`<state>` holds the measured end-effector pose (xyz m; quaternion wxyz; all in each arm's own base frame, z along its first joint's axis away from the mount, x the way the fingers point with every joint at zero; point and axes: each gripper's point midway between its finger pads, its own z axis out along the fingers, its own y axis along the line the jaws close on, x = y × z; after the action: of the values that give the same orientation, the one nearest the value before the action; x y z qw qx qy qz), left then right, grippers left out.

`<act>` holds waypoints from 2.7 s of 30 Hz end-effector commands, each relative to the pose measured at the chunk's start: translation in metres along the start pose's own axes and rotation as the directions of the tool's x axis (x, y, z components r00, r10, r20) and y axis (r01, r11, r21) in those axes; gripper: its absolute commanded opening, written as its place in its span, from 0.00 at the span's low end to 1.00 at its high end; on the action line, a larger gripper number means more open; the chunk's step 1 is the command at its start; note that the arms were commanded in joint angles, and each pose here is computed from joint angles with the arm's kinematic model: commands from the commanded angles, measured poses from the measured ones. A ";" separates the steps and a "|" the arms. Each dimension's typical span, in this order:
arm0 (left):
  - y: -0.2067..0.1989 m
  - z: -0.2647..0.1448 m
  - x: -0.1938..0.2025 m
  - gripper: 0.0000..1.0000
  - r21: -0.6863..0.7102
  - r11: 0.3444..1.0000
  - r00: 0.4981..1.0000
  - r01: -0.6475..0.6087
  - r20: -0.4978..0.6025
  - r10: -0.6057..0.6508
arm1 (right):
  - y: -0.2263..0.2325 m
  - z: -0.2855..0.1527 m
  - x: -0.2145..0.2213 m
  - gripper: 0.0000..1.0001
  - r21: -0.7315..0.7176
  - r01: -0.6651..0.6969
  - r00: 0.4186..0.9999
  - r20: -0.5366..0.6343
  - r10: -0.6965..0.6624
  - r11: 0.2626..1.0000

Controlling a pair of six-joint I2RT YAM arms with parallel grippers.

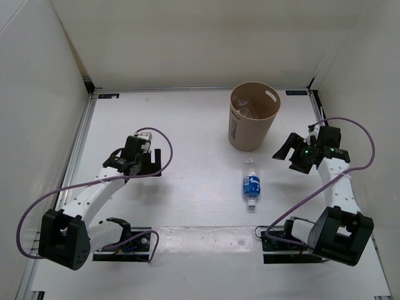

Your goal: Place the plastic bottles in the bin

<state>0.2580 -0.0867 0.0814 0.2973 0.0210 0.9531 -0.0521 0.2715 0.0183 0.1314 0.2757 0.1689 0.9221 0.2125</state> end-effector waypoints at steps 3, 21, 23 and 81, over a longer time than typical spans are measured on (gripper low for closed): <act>0.001 -0.015 0.017 1.00 0.031 0.999 0.999 -0.036 -0.030 0.037 | 0.027 0.001 0.021 0.90 -0.122 0.012 0.999 -0.033 -0.017 0.992; 0.002 -0.049 0.009 1.00 0.047 0.998 0.998 -0.041 0.058 0.038 | 0.048 0.042 0.092 0.90 -0.203 0.081 0.976 -0.181 -0.118 0.976; 0.003 -0.049 0.008 1.00 0.040 0.999 0.998 -0.036 0.056 0.034 | 0.046 0.046 0.096 0.90 -0.198 0.076 0.973 -0.198 -0.116 0.977; 0.008 -0.052 0.015 1.00 0.021 1.000 0.998 0.007 0.067 -0.009 | 0.120 0.074 0.210 0.65 -0.290 0.665 0.567 -0.404 -0.718 0.688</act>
<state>0.2151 -0.0704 0.1086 0.3112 0.0153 0.9487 -0.0535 0.1776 0.2339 0.0540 0.1252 -0.2648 0.9367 0.1918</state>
